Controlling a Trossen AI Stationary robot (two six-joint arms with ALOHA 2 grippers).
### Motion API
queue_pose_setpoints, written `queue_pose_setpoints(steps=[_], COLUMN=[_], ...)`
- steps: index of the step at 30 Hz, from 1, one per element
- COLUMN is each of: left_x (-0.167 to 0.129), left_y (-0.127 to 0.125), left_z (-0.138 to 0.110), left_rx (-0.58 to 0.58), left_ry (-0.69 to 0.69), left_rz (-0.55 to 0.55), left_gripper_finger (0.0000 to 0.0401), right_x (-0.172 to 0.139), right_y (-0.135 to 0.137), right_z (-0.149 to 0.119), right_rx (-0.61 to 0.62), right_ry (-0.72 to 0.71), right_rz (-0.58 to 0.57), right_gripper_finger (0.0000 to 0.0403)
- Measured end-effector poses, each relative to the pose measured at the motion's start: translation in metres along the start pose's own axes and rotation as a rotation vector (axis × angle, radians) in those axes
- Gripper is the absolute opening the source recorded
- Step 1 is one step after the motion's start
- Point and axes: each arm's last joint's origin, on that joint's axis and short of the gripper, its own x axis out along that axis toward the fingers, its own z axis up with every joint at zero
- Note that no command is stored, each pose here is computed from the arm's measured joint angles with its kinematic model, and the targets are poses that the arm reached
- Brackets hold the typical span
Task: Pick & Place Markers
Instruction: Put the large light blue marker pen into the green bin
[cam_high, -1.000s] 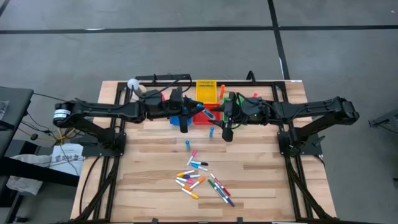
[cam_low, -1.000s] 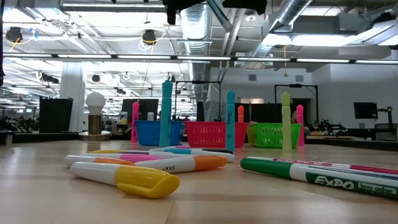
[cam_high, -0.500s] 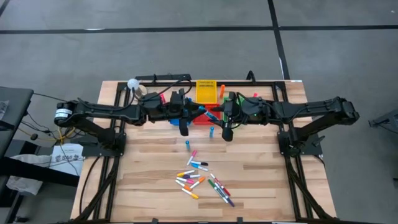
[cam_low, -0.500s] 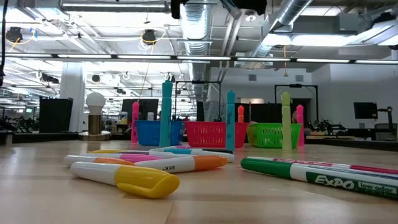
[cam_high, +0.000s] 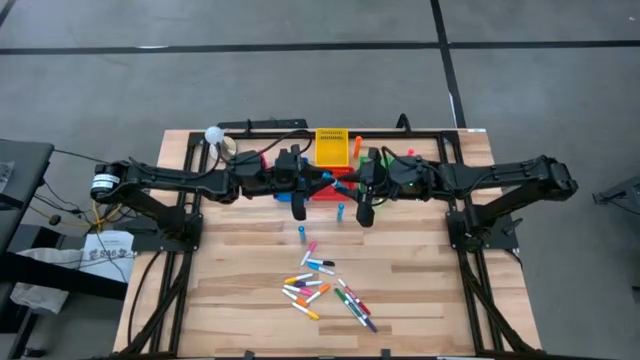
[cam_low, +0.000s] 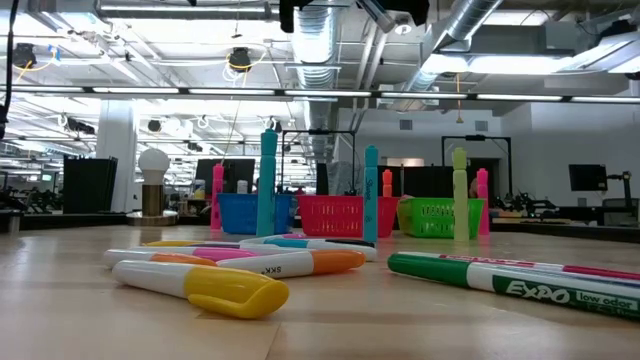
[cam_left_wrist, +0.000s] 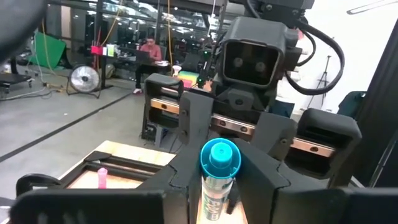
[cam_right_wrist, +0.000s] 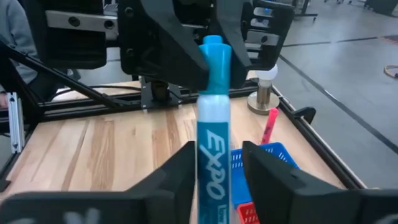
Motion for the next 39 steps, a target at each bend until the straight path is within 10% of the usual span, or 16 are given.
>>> queue_pose_setpoints(steps=[6, 16, 26, 39], left_x=[0.000, 0.000, -0.002, -0.056], left_y=[0.000, 0.000, 0.002, 0.012], left_z=[0.000, 0.002, 0.010, 0.070], left_rx=[-0.001, 0.010, 0.019, 0.067], left_ry=[-0.004, -0.018, -0.074, -0.214], left_rz=[0.001, -0.003, -0.008, 0.046], left_gripper_finger=[0.0085, 0.0100, 0.0200, 0.0219], right_x=[0.000, 0.000, 0.000, -0.002], right_y=[-0.001, 0.000, 0.000, -0.018], right_z=[0.000, 0.000, 0.000, -0.028], right_rx=[0.031, 0.054, 0.069, 0.118], right_ry=[-0.002, 0.000, 0.004, 0.298], right_rz=[0.004, 0.021, 0.027, -0.061], right_gripper_finger=[0.0042, 0.0040, 0.0044, 0.0046])
